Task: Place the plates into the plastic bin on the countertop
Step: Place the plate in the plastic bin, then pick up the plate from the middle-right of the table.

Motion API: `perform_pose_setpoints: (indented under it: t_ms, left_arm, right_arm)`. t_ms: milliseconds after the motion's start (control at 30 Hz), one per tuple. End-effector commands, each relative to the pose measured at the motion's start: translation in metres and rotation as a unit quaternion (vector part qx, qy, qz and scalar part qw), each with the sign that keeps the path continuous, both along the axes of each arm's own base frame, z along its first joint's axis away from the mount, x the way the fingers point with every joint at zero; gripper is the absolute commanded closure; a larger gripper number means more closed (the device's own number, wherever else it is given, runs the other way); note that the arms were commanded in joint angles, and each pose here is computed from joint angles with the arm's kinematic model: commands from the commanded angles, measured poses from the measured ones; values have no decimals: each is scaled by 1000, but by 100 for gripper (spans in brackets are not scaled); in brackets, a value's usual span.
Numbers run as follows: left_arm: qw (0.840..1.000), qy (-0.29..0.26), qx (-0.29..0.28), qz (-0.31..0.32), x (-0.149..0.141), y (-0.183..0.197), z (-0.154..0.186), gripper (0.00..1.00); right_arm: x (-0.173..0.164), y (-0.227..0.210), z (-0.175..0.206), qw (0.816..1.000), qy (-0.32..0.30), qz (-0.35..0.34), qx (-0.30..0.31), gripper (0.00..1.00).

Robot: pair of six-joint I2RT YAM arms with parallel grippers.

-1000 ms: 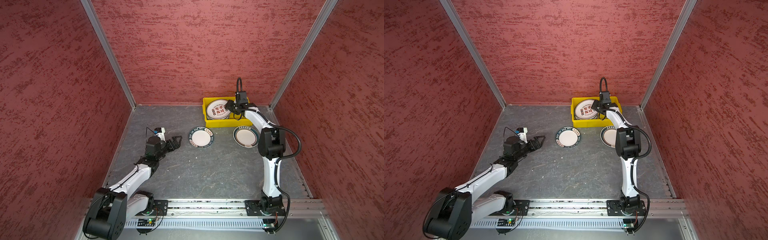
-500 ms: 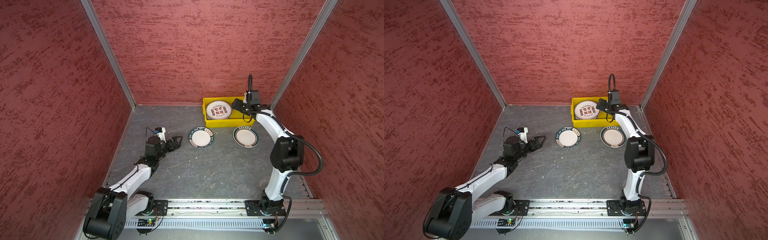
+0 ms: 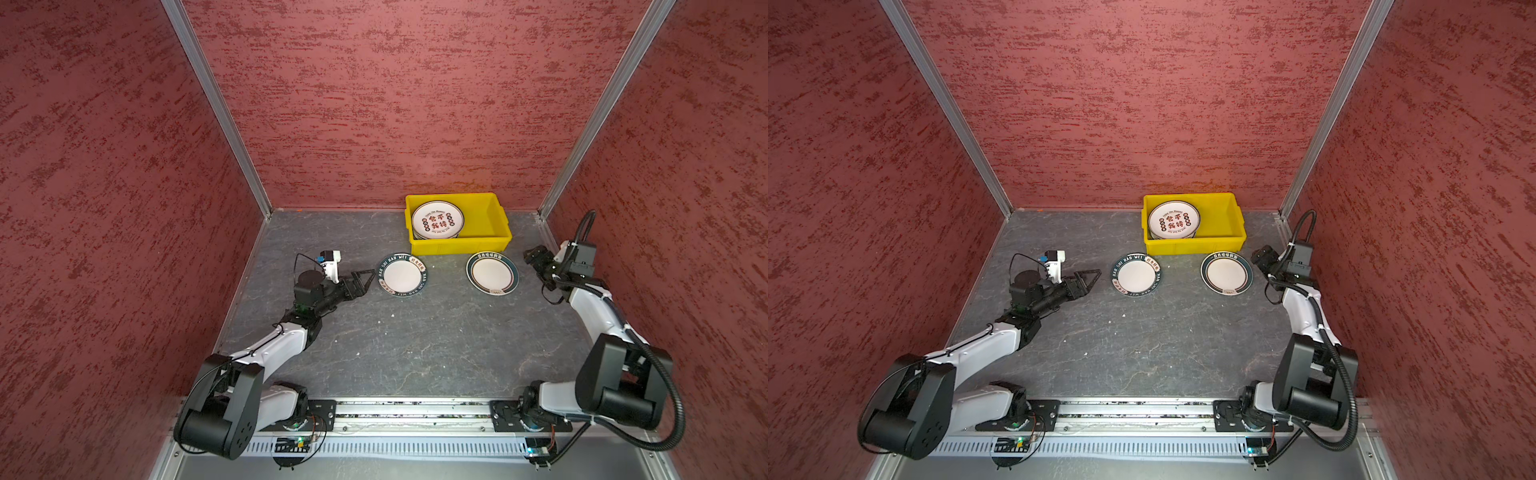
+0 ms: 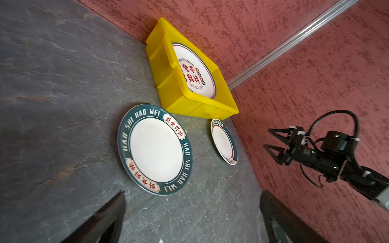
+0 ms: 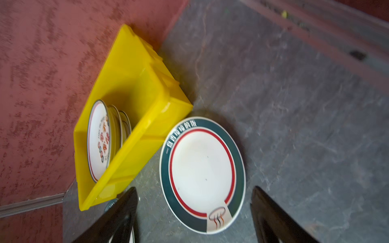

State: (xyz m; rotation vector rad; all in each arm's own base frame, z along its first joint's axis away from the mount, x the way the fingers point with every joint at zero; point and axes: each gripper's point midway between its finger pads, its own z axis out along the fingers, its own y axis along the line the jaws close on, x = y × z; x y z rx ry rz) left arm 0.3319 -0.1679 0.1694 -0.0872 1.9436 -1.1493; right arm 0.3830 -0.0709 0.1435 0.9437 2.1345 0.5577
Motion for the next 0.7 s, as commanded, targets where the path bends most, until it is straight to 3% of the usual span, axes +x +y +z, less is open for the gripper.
perform_pose_setpoints:
  t_ms: [0,267,667]
  left_arm:
    - [999,-20,-30,-33,-4,-10,9,1]
    - [999,-20,-31,-30,-4,-9,7,1]
    - [999,-21,-25,-24,-3,-7,7,1]
  right_arm:
    - [-4,10,-20,998,-3,20,52,17]
    - [-17,9,-55,997,9,18,75,17]
    - [-14,18,-98,991,28,19,131,26]
